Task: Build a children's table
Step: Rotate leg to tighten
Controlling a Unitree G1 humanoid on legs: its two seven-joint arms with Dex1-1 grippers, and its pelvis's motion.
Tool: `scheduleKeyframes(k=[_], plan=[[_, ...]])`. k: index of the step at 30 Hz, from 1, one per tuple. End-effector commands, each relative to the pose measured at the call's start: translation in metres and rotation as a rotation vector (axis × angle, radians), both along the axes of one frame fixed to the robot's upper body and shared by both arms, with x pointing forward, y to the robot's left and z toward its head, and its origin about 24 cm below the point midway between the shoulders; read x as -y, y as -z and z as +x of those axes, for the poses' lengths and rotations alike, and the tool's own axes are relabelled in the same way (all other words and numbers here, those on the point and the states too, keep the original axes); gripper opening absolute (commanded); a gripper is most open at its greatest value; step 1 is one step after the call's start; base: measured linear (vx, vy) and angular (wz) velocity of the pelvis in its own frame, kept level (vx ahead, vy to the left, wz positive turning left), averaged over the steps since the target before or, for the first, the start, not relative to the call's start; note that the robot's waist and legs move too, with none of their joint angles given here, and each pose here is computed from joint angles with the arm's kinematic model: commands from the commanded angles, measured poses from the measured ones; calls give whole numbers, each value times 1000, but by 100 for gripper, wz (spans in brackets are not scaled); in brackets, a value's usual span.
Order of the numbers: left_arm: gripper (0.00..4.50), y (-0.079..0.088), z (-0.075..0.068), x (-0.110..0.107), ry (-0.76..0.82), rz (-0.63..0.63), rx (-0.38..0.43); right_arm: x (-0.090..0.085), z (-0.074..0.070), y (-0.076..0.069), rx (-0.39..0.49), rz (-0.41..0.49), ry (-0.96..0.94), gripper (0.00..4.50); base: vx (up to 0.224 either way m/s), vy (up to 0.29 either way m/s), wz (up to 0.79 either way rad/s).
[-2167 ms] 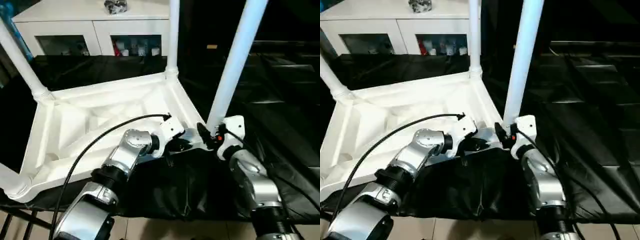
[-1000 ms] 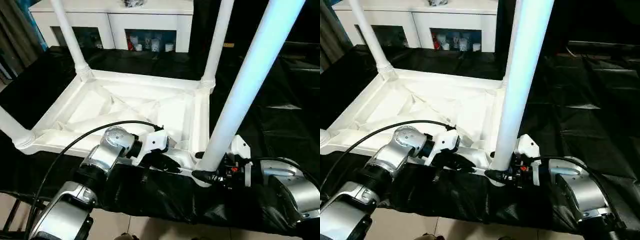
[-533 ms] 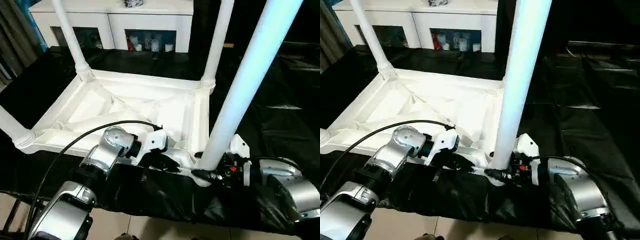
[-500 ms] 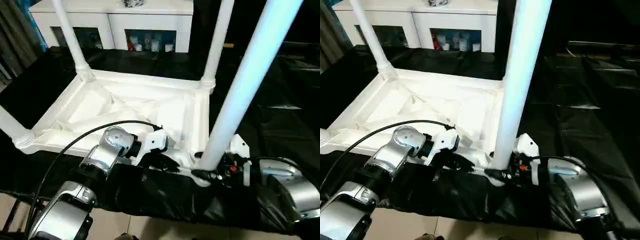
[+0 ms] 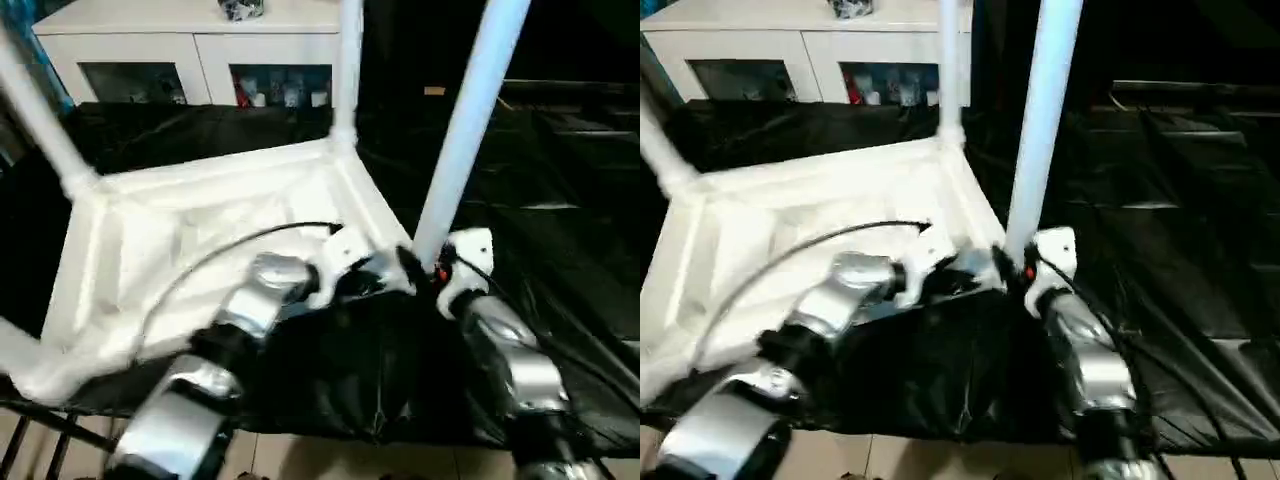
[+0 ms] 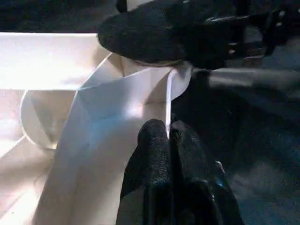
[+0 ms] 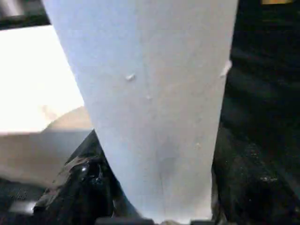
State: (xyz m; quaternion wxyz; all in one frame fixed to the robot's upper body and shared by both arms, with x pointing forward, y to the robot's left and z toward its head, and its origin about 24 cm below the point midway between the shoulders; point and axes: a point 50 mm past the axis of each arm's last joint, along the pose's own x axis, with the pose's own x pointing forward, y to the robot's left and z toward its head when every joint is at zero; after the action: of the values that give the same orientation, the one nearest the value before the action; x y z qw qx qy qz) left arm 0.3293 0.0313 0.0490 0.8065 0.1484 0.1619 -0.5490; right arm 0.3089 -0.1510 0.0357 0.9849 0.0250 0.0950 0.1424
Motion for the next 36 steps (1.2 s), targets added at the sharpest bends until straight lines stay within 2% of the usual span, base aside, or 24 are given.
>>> scheduleKeyframes(k=[1,3,4,6,8,9,13,21,25,31,33,35,36], plan=[[0,6,-14,29,55,-43,-34,-39,-10,22,-106,-6,-130,248,0,0,0],[0,6,-15,30,72,-33,-20,-44,-8,19,-65,-26,-129,248,0,0,0],[0,6,-16,29,83,-22,-11,-45,-8,17,-44,-23,-130,283,0,0,0],[0,6,-15,25,85,-22,-14,-42,-8,14,-14,-2,-122,318,0,0,0],[0,5,-14,19,108,-22,-9,-36,-8,11,6,-4,-148,324,0,0,0],[0,5,-13,17,107,-22,-6,-35,-8,11,15,-13,-153,346,0,0,0],[0,2,-11,9,120,-43,-5,-24,-9,4,53,-26,-220,375,0,0,0],[0,-2,-12,-14,266,-23,19,-8,-24,0,41,-61,-488,375,0,0,0],[0,-5,-18,-26,383,-27,-2,0,-40,-4,0,-66,-682,375,0,0,0],[0,-3,-23,-37,468,-5,-33,11,-54,-8,-63,-88,-864,375,0,0,0],[0,-3,-25,-41,502,-2,-49,15,-57,-9,-96,-92,-924,350,0,0,0],[0,-3,-26,-42,516,-2,-54,16,-58,-10,-107,-92,-940,350,0,0,0],[0,-3,-27,-43,529,-1,-58,17,-58,-11,-113,-89,-951,332,0,0,0]])
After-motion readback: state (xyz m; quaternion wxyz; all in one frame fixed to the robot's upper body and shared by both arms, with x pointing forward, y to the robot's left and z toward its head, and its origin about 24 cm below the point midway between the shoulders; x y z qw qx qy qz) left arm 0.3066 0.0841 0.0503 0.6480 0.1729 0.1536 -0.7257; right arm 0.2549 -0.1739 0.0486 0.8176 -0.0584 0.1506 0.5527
